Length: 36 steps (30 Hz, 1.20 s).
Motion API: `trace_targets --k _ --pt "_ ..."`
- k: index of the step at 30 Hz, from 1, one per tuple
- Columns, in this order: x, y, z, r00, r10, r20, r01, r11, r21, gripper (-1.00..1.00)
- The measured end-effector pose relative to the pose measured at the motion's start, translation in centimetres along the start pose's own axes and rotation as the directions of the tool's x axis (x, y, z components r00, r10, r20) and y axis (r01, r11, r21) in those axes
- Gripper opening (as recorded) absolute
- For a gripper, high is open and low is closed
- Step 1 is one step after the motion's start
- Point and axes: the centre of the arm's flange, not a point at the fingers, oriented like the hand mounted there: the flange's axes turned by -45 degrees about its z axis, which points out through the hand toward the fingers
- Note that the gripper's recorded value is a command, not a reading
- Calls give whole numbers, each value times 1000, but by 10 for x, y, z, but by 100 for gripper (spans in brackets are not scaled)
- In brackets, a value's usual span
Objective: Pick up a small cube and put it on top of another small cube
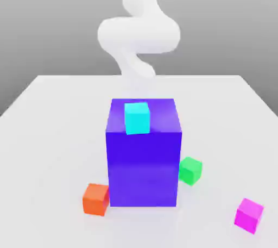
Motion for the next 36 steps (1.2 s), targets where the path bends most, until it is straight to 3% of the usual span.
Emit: trace_targets --k 8,16,27,31,32,36 --pt "-23 -69 149 952 -233 198 219 972 90 0" --pt "-97 -147 274 816 -467 342 405 883 239 0" --pt "-264 -240 391 524 -739 424 547 673 498 0" --pt "-306 -246 429 502 -753 424 549 657 516 0" --pt "-315 -247 438 501 -754 424 550 656 517 -100" --pt "-315 -247 438 501 -754 424 550 656 517 -100"
